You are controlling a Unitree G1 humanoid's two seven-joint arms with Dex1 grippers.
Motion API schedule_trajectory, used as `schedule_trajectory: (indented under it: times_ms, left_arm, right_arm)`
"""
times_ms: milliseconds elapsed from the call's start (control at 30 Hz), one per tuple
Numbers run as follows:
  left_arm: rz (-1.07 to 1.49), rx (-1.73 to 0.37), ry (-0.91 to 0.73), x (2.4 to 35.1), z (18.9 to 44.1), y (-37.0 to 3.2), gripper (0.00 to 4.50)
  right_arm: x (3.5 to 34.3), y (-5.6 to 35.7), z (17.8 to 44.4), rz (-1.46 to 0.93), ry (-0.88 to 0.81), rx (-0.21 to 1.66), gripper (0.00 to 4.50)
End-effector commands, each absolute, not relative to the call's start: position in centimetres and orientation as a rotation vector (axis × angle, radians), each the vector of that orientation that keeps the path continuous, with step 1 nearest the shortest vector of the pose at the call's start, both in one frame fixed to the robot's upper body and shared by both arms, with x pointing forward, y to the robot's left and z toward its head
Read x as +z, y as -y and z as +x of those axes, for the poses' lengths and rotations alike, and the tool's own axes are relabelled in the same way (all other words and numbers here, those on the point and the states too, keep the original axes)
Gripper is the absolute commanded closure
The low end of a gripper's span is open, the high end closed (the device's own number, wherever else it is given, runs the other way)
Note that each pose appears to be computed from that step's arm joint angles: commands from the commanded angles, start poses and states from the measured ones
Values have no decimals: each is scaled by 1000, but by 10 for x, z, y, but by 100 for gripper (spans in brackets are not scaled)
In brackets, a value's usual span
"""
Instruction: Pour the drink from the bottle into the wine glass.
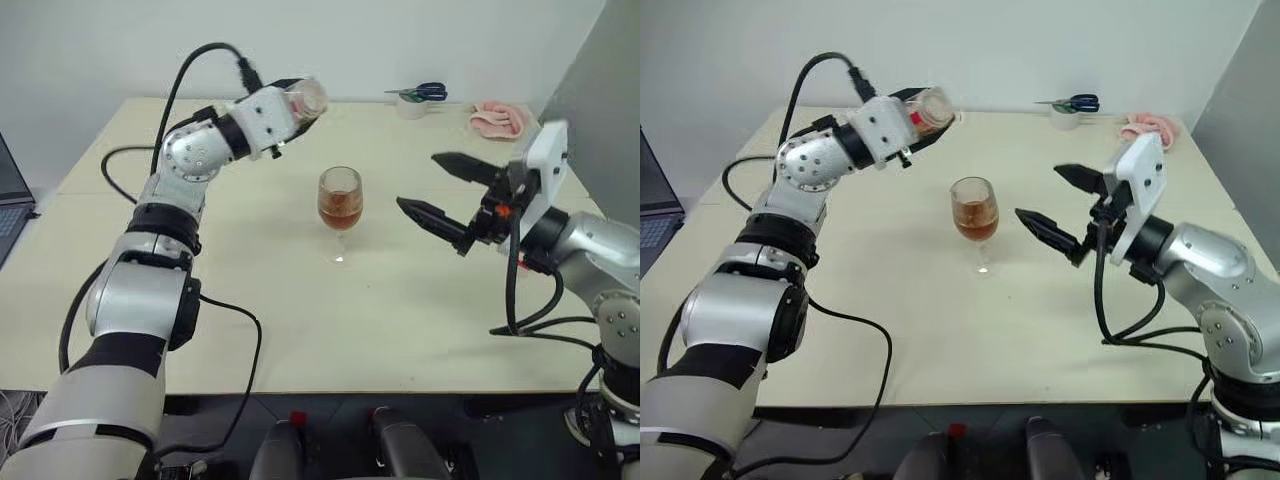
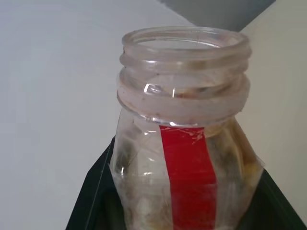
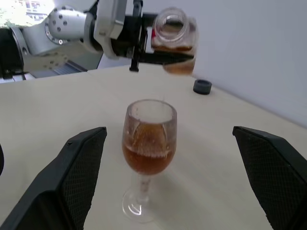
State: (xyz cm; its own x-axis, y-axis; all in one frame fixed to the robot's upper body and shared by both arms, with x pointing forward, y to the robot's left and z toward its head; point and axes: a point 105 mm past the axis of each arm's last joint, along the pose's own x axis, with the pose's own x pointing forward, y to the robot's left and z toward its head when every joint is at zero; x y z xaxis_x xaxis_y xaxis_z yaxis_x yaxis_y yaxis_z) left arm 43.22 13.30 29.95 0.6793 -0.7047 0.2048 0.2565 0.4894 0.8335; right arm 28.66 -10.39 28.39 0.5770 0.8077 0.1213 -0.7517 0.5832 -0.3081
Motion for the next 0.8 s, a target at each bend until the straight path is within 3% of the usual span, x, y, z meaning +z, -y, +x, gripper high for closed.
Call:
schedule_trajectory:
  times_ms: [33, 167, 367, 600, 800]
  left_arm:
    - [643, -514, 580, 323, 429, -171, 273]
    - [378, -357, 455, 307, 426, -218, 273]
    - [105, -152, 285, 249, 412, -263, 273]
    - [59, -103, 171, 201, 397, -263, 273]
    - [52, -83, 142, 191, 390, -264, 80]
  right_arm:
    - [307, 87, 284, -251, 327, 1008, 0]
    - [317, 66, 290, -272, 319, 1097, 0]
    - [306, 23, 290, -299, 232, 1278, 0]
    - [304, 7, 284, -306, 226, 1372, 0]
    - [301, 8, 283, -316, 207, 1391, 0]
